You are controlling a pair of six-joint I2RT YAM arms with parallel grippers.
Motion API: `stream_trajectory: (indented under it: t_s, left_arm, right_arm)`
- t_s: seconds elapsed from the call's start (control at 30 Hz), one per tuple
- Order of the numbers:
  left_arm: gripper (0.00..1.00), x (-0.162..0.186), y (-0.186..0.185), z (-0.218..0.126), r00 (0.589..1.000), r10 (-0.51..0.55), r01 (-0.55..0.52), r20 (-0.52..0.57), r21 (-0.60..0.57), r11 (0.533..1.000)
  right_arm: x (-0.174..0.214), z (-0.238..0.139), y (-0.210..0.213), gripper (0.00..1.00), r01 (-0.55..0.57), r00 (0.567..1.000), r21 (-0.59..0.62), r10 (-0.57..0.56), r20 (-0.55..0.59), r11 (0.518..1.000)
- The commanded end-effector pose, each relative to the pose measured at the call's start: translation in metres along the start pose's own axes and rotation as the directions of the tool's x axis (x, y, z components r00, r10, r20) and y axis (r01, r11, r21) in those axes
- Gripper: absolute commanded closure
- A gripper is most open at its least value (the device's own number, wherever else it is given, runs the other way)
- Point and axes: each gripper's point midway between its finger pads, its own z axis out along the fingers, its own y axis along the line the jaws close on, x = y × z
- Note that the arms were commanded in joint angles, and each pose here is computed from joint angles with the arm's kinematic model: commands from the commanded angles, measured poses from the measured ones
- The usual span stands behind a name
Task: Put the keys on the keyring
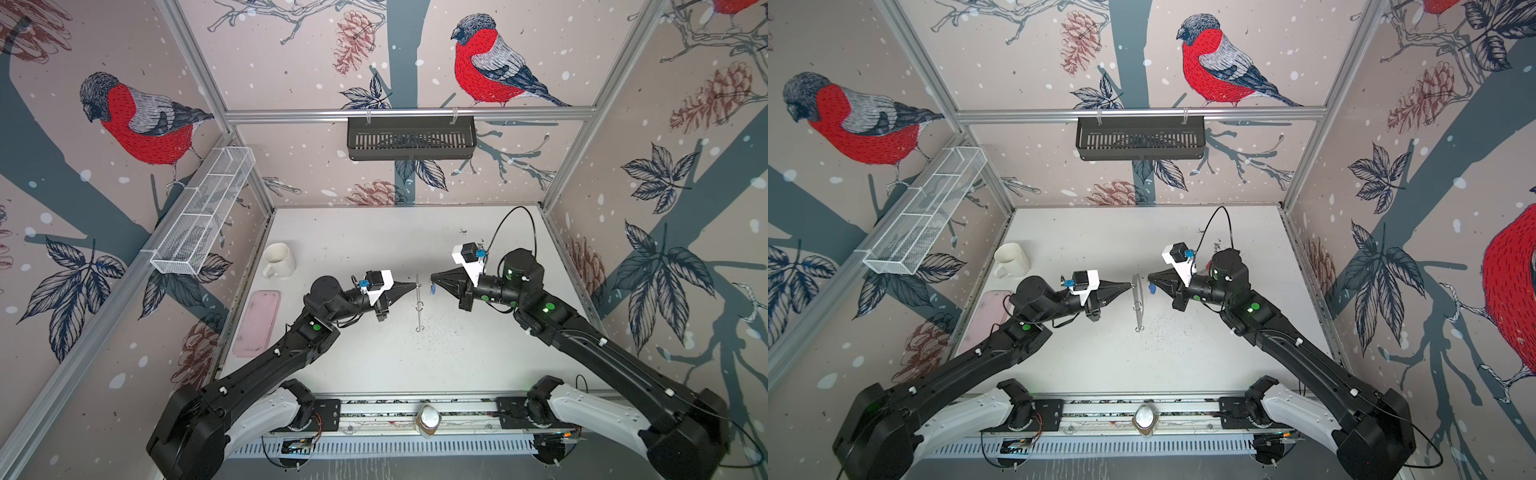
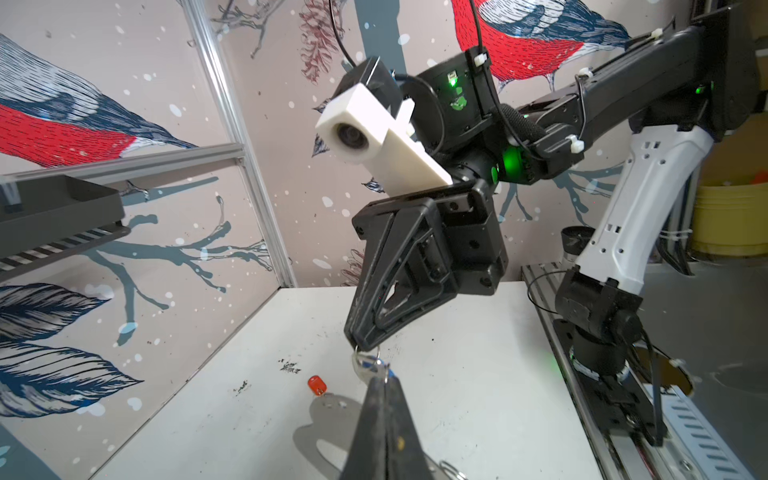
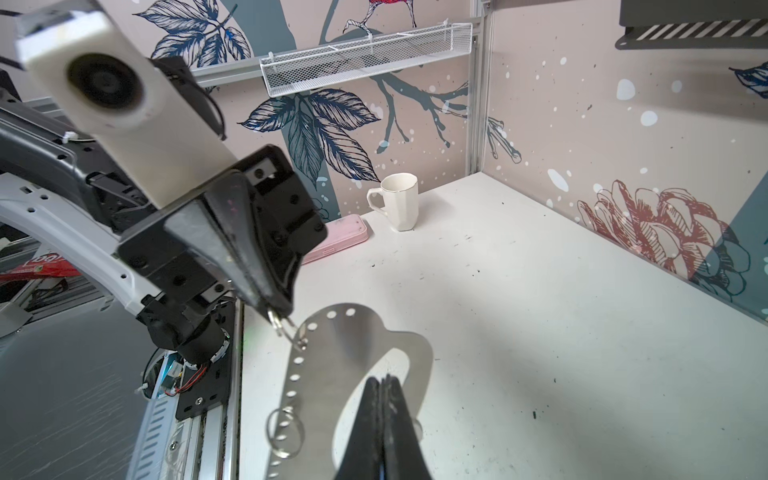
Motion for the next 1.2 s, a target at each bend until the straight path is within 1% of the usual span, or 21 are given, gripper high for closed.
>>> stream_trajectory:
  t_s: [0.0,0.07,0.2,0.27,0.4,0.57,0.83,1.17]
  left_arm:
    - [1.00,-0.005,-0.019,0.000,1.000,0.008,-0.009,0.006,0.197,0.980]
    - [1.00,-0.001,-0.021,0.002,1.000,0.007,0.000,-0.026,0.265,0.964]
    - [1.00,0.005,-0.020,0.007,0.996,0.026,0.004,-0.087,0.328,0.945]
    - [1.00,0.005,-0.021,0.005,0.995,0.042,-0.005,-0.094,0.358,0.934]
    - [1.00,-0.007,-0.020,-0.009,0.998,0.039,-0.018,-0.043,0.412,0.911]
    - [1.00,-0.019,-0.016,-0.022,1.000,0.028,-0.029,0.010,0.434,0.900]
    - [1.00,-0.020,-0.014,-0.026,1.000,0.023,-0.027,0.014,0.441,0.897]
    - [1.00,-0.024,-0.013,-0.032,0.999,0.012,-0.029,0.040,0.463,0.886]
  right_arm:
    - [-0.005,-0.002,0.003,1.00,0.015,1.000,0.001,-0.015,0.016,1.000]
    - [-0.006,-0.002,0.005,1.00,0.023,1.000,0.001,-0.023,0.021,1.000]
    - [-0.008,-0.002,0.006,1.00,0.040,0.999,0.002,-0.040,0.024,0.999]
    - [-0.008,-0.001,0.006,1.00,0.044,0.999,0.003,-0.044,0.027,0.999]
    - [-0.009,0.002,0.010,1.00,0.053,0.998,-0.010,-0.053,0.027,0.999]
    - [-0.009,0.004,0.020,1.00,0.076,0.997,-0.037,-0.075,0.028,0.996]
    - [-0.016,0.010,0.029,1.00,0.109,0.993,-0.071,-0.105,0.048,0.992]
    - [-0.021,0.022,0.043,1.00,0.142,0.989,-0.152,-0.136,0.052,0.978]
